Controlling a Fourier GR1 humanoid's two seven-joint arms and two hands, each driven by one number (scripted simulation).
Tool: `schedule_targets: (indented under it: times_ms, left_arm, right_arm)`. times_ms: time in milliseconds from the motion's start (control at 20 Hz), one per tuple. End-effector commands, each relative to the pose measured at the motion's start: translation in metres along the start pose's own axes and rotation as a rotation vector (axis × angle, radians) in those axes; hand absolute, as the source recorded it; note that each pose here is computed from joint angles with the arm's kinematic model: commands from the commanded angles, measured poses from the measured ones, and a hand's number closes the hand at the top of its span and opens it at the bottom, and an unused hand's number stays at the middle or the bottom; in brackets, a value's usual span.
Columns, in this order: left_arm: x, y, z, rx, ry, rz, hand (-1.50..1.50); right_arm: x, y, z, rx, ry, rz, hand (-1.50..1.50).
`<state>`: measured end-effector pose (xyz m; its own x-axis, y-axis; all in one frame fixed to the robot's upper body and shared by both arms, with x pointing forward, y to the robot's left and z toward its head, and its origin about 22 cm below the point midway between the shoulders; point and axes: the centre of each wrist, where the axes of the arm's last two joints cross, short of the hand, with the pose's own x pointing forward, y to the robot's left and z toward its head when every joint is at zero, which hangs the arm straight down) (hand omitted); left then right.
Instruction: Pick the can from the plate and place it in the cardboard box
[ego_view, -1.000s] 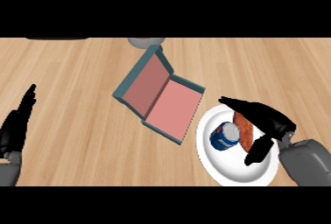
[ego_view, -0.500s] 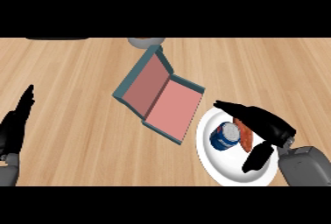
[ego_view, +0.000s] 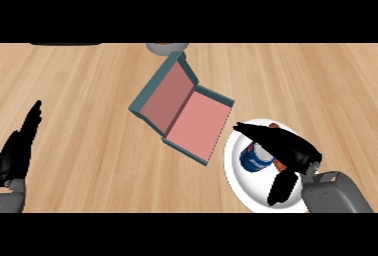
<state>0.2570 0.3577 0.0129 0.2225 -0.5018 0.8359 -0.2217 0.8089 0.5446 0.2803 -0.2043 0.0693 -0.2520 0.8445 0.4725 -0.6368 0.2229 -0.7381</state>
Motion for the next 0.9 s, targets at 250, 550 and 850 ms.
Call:
schedule_targets:
  times_ms: [250, 550, 850]
  left_arm:
    - [-0.001, -0.007, -0.008, -0.005, -0.009, 0.006, 0.00]
    - [-0.007, -0.004, 0.001, 0.002, -0.018, 0.003, 0.00]
    - [0.002, 0.007, -0.003, 0.003, -0.006, 0.016, 0.00]
  right_arm:
    - [-0.004, 0.023, -0.039, -0.025, 0.074, 0.003, 1.50]
    - [-0.007, 0.030, -0.052, -0.226, 0.045, 0.124, 1.50]
    - [-0.042, -0.015, -0.031, -0.321, 0.038, 0.200, 1.50]
